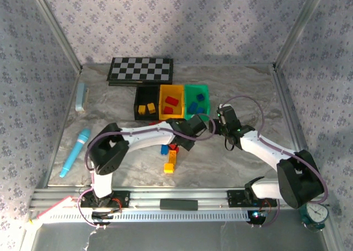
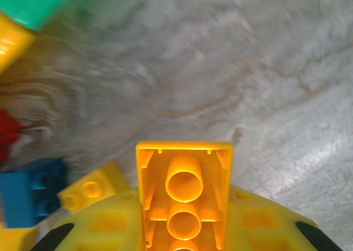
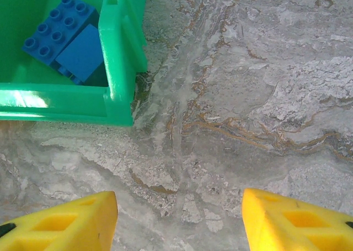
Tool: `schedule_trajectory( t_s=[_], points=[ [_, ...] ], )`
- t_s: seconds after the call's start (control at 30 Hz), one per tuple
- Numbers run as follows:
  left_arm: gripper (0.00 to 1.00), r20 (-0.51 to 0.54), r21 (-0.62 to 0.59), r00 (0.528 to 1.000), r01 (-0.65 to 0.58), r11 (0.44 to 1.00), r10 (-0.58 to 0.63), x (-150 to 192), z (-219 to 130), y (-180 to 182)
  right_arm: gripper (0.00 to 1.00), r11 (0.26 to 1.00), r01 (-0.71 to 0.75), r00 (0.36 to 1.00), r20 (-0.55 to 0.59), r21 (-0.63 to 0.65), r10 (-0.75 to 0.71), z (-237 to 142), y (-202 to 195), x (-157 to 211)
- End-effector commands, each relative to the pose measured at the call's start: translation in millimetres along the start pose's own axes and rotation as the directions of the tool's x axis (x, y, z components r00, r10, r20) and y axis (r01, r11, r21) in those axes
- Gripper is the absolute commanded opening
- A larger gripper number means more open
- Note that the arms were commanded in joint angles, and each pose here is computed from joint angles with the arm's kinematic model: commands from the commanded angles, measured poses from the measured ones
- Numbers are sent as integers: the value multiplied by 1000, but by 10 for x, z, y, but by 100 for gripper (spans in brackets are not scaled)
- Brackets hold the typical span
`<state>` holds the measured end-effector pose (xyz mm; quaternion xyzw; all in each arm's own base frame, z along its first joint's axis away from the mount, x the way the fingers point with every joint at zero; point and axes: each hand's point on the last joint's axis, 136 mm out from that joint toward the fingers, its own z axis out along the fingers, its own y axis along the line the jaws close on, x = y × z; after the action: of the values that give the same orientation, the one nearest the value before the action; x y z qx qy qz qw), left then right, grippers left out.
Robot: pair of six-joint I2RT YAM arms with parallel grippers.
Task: Sort the legos into containers by color
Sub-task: Pick up the lego from the middle-left of the table, then place the lego in the container.
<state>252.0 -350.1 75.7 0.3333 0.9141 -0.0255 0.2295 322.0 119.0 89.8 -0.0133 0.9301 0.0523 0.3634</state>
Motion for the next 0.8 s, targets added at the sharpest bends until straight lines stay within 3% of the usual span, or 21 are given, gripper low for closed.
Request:
schedule_trajectory(
  t_s=[0.0,0.2,0.43,0.63,0.77],
  points=[
    [3,123,-29,982,147,989,-142,-267,-258,344,63,1000,-8,1000,13,-9,8,-11,49,-67],
    [3,273,-53,922,298,953,-274,-559,-618,1000,63,1000,-8,1000,14,-16,8,-12,73,-68],
    [3,350,-22,806,516,856,-477,-664,-763,1879,63,1000,1,1000,15,-17,0,-19,95,-62],
    [7,344,-62,741,631,773,-577,-637,-495,2485,63,1000,2,1000,15,-21,-1,-16,107,-66],
    [9,286,-77,749,639,765,-597,-683,-185,2644,63,1000,4,1000,5,-19,-4,9,111,-49]
  ],
)
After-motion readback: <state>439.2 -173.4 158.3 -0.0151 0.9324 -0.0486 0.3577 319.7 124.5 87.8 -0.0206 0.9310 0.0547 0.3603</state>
